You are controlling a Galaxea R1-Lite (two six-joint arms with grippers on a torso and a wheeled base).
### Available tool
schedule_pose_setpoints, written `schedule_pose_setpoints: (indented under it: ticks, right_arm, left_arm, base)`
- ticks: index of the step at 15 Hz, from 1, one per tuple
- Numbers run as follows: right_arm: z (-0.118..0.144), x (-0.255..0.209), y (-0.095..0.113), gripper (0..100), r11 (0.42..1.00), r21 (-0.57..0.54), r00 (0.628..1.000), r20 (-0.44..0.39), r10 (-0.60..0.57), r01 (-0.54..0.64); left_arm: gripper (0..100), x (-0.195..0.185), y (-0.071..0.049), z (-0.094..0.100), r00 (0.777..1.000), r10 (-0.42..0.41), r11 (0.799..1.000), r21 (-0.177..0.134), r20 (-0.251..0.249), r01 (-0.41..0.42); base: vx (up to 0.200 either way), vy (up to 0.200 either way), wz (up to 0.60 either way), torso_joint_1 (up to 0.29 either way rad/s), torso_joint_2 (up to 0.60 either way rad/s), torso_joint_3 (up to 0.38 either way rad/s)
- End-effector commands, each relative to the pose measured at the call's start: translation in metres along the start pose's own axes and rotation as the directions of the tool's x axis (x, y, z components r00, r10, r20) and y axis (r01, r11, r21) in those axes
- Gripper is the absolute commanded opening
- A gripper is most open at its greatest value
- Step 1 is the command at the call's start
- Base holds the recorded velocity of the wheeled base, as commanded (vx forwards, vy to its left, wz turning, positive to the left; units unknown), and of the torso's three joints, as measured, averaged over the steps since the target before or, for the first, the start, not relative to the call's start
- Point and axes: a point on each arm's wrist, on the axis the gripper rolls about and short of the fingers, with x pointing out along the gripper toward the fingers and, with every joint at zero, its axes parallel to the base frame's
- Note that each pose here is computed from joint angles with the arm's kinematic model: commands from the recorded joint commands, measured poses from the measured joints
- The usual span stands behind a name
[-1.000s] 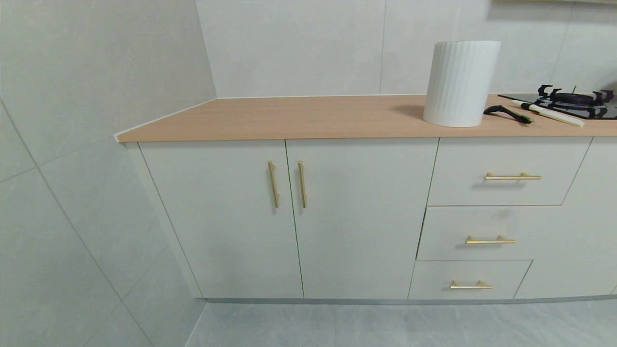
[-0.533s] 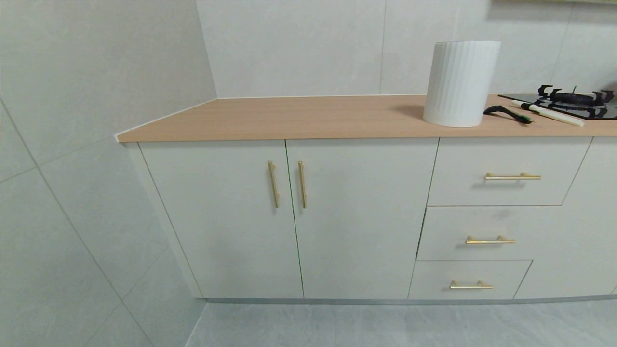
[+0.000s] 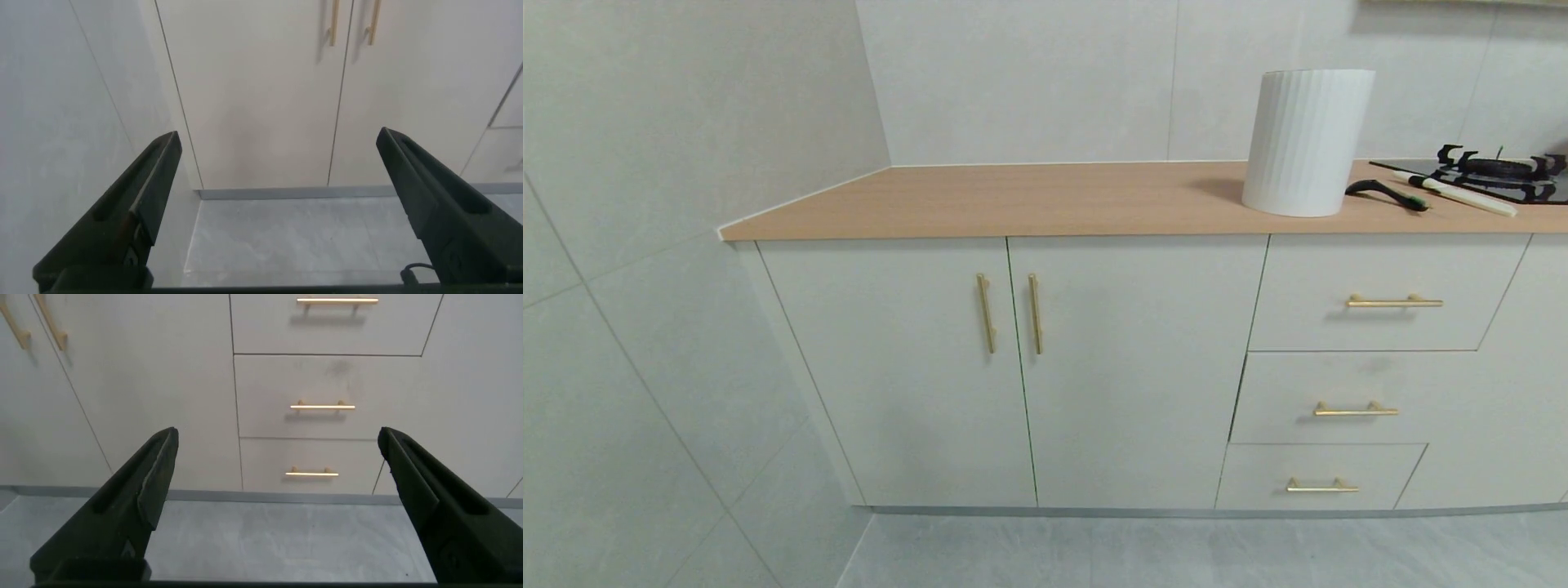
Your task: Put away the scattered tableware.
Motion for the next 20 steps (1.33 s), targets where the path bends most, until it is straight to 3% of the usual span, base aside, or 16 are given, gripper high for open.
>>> schedule_pose_setpoints:
  ticks: [1,13,18,20]
  right_arm:
    - [0.0,0.0002,0.0,100,1.0,0.003,1.0,-0.003,0.0,0.0]
    - [0.0,0.0002,0.0,100,1.0,0.005,1.0,-0.003,0.0,0.0]
    - [0.0,0.0002,0.0,100,1.0,0.005,1.0,-0.003,0.0,0.0]
    - [0.0,0.0002,0.0,100,1.0,0.005,1.0,-0.003,0.0,0.0]
  left_arm:
    - [100,0.0,0.0,0.0,1.0,0.0,1.0,0.0,0.0,0.0]
    - [100,0.0,0.0,0.0,1.0,0.0,1.0,-0.004,0.0,0.0]
    - [100,0.0,0.0,0.0,1.0,0.002,1.0,-0.008,0.0,-0.002]
    - [100,0.0,0.0,0.0,1.0,0.0,1.0,-0.004,0.0,0.0]
  base:
    - [0.0,-0.2,0.0,0.012,0.0,0.002]
    - [0.0,-0.2,0.0,0.004,0.0,0.002]
    - [0.0,0.0,0.0,0.0,0.0,0.0]
    - [0.2,0.0,0.0,0.007,0.01,0.002]
